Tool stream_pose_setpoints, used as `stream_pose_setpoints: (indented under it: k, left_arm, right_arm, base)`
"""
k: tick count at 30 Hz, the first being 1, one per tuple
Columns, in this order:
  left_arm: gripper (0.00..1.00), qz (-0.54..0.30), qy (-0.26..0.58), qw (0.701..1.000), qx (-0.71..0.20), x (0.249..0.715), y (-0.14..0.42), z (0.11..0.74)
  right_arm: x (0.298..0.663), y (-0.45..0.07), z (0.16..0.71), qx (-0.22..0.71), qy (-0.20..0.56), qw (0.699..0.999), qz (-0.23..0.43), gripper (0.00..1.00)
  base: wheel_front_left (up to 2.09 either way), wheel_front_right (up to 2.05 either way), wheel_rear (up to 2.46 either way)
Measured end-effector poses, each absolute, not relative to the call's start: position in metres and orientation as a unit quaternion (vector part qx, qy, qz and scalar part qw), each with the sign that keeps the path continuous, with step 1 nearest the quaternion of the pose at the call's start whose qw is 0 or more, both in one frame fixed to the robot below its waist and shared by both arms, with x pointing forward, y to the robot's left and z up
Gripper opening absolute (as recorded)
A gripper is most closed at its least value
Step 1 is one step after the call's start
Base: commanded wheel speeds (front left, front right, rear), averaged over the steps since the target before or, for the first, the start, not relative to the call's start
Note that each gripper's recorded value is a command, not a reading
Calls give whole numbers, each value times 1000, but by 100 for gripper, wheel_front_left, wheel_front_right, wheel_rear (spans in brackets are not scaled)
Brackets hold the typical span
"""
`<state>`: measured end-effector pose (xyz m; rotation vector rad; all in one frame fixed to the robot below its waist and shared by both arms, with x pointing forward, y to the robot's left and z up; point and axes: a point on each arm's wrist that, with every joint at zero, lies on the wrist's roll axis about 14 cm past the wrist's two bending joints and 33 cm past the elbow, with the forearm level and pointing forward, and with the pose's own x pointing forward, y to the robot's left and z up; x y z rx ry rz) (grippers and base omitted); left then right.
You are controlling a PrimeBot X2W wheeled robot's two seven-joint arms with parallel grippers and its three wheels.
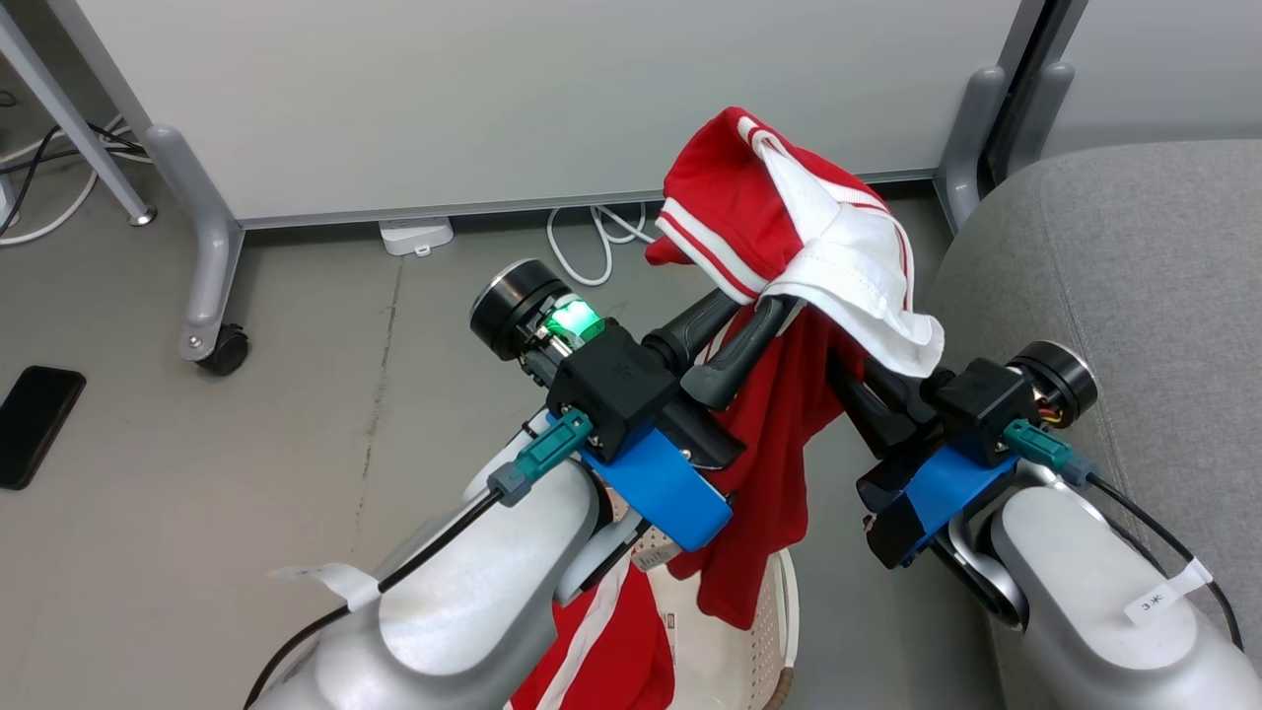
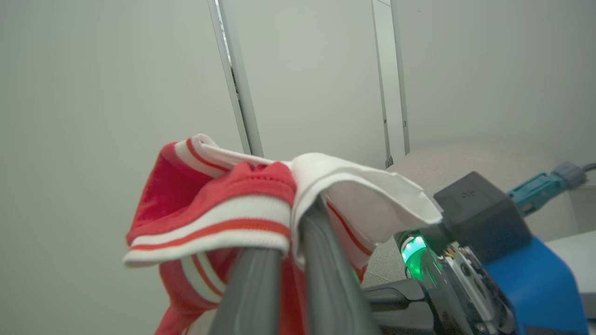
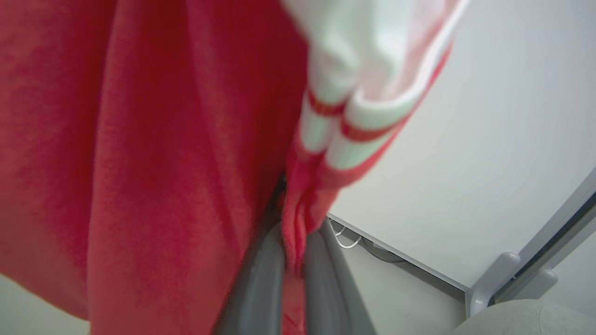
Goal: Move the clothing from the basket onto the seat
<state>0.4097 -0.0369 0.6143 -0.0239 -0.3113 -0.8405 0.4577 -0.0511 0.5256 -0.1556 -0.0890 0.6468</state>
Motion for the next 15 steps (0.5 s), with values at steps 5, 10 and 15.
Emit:
stream_pose_setpoints:
  k: [5,10,15]
  left_arm:
    - [0,-407,-149,901,-11,411,-37,613]
    - [0,-407,-149,901,-10,411,-37,613]
    - [0,-408,-149,901,-8,411,-37,613]
  right_arm:
    - [458,-51,526,-74,-44,944,317,0]
    - [458,-52,528,-72,-46,945,315,0]
    - [458,-54,529,-70,-47,946,312,0]
  base:
    - [0,0,0]
    - [0,0,0]
    - [0,0,0]
